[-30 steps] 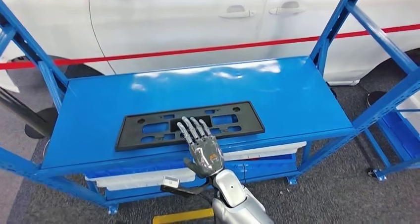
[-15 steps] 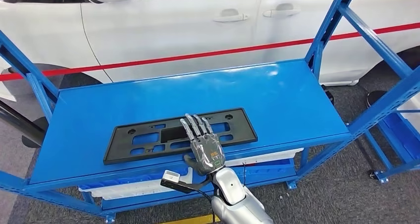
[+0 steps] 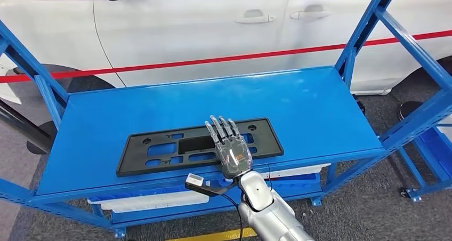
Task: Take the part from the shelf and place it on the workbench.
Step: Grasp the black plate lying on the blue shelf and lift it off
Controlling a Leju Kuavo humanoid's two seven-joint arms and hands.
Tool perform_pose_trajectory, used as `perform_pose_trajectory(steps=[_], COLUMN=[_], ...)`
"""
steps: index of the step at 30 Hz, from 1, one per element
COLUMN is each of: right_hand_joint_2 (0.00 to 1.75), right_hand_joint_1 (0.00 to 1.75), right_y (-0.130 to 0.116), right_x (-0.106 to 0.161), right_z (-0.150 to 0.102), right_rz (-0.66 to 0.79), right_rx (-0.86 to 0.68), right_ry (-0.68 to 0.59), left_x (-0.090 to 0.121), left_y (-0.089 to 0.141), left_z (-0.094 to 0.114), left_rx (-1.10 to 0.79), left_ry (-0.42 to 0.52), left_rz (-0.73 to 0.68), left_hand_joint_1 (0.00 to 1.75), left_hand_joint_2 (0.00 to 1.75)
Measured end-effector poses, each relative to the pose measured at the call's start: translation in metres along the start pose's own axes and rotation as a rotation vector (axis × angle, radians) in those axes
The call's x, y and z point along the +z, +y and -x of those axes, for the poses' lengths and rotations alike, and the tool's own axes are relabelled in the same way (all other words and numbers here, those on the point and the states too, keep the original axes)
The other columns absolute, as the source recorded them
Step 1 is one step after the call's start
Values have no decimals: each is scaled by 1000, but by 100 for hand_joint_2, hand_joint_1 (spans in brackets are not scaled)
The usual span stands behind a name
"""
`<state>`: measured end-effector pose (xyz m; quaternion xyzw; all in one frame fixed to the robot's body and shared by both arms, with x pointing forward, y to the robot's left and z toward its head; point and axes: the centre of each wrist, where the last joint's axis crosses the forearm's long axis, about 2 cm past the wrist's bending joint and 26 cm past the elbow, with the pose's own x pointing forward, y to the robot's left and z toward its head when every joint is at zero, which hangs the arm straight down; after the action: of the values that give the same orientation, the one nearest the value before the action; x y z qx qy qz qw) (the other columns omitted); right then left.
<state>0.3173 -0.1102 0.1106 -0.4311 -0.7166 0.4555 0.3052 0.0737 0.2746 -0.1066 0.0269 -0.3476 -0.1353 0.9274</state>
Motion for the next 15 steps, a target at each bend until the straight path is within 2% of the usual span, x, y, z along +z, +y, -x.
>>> perform_pose_trajectory(steps=[7, 15], right_hand_joint_2=[175, 175], right_hand_joint_1=[163, 165], right_y=[0, 2], right_x=[-6, -7], right_z=[6, 12], right_rz=[-48, -98], right_rx=[24, 36], right_ry=[-2, -2], left_x=[0, 0], left_y=[1, 3], left_z=[0, 1], left_rx=[2, 3], left_ry=[-1, -3], left_rz=[-3, -8], left_hand_joint_1=[0, 0], left_hand_joint_2=[0, 0])
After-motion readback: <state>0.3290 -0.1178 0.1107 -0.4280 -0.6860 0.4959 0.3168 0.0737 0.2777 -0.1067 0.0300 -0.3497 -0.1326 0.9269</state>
